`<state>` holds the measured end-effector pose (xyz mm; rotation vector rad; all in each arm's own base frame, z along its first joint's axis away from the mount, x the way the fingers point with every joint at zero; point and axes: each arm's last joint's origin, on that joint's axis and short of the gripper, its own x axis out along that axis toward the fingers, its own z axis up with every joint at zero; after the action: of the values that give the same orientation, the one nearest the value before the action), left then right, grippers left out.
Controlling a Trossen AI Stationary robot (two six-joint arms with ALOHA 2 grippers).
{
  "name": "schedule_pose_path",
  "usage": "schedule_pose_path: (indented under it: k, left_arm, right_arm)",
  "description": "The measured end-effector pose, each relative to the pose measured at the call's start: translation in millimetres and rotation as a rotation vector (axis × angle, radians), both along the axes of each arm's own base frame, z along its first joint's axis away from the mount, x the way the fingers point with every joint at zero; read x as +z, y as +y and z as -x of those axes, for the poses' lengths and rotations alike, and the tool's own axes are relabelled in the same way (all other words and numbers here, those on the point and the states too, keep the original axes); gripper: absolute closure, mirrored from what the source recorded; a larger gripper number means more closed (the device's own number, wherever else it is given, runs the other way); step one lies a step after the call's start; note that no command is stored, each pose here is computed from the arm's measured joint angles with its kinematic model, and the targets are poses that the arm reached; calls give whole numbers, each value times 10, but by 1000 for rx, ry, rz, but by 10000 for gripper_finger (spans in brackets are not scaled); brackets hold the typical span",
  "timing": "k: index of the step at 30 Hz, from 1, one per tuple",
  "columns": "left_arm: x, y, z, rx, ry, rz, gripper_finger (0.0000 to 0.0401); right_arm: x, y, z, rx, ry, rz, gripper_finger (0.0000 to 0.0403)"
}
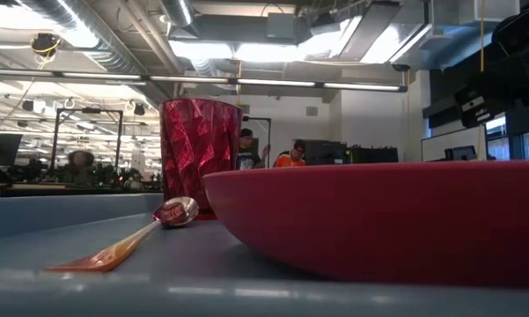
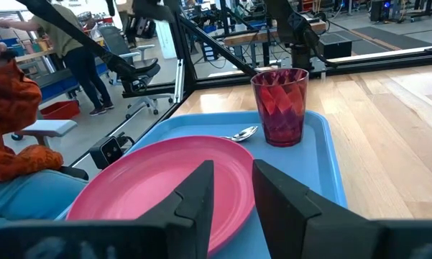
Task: Pick and place plate/cup/fork/spoon on tray
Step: Return to Home Position
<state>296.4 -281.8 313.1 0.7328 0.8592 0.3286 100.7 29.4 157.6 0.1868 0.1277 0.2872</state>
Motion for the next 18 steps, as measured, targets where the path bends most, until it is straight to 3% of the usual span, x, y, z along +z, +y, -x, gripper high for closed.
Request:
schedule_pose_path:
  k: [10,14,18]
  left_arm:
    - [-19,-19,31,-4,46,29,317]
    - [-18,-7,27,1,66,56,319]
    - [-55,38,5,14,96,64,318]
  right_arm:
    - [1,0,0,11,-34,108,301]
    - [1,1,1,7,-6,17,301]
    - [1,-4,-1,-8,-23,75,301]
